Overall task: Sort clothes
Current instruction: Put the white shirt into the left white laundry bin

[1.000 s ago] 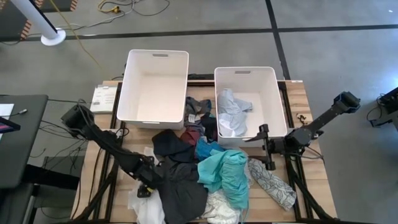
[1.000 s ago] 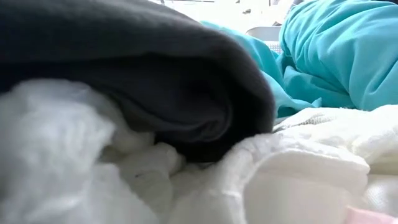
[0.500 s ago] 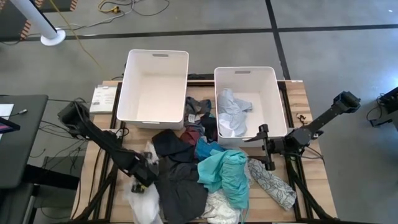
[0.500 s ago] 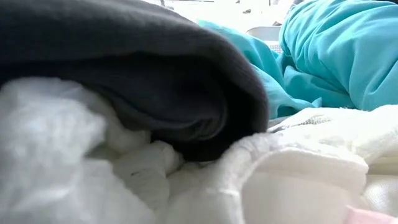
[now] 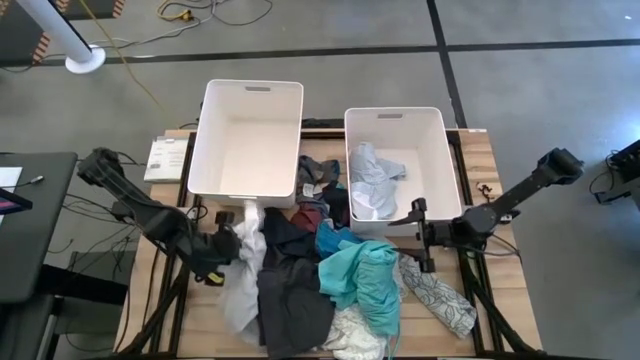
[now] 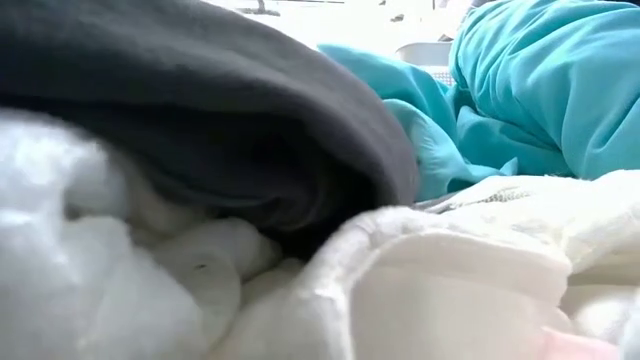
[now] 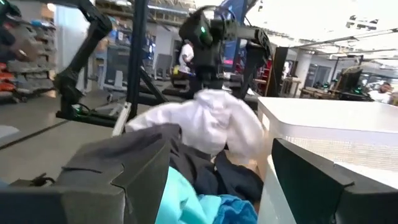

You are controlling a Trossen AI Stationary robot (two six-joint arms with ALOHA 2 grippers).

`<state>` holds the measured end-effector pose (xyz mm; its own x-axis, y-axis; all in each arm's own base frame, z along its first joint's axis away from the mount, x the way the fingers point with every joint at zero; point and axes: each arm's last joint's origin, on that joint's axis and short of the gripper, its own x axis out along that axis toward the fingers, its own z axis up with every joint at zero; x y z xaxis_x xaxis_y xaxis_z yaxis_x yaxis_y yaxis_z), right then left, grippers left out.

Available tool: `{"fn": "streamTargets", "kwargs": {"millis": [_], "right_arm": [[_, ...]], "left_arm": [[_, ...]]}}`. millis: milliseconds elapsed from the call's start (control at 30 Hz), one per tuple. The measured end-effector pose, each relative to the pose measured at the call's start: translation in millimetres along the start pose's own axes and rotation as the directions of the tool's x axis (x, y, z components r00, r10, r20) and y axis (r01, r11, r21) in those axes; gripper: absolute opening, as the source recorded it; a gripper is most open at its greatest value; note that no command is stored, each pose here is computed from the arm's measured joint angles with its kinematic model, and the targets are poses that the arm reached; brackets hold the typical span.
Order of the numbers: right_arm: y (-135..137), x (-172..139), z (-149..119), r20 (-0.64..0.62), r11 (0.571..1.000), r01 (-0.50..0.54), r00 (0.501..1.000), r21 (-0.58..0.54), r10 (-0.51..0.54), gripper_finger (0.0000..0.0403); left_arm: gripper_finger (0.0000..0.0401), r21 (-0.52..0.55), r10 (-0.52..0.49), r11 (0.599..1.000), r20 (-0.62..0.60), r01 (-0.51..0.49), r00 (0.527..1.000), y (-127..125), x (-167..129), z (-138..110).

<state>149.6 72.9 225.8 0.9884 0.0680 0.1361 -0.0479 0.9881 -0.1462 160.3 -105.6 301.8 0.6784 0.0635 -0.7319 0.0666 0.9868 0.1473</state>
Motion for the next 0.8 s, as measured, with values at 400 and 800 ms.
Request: {"fn": "streamTargets", "kwargs": {"millis": [400,800], "right_arm": [[-4.5,79.6,12.1,-0.052,0.998,-0.058,0.997,-0.037,0.056,0.0302],[-8.6,151.4,24.7,-0.128,0.997,-0.029,0.992,-0.066,0.021,0.0302]], "left_arm": [[0.0039,0.130,0.120,0.984,0.043,-0.124,0.992,13.1,-37.8,31.1],[0.0039,0.286,0.210,0.924,0.172,-0.253,0.962,18.1,-56.2,53.8]]}}
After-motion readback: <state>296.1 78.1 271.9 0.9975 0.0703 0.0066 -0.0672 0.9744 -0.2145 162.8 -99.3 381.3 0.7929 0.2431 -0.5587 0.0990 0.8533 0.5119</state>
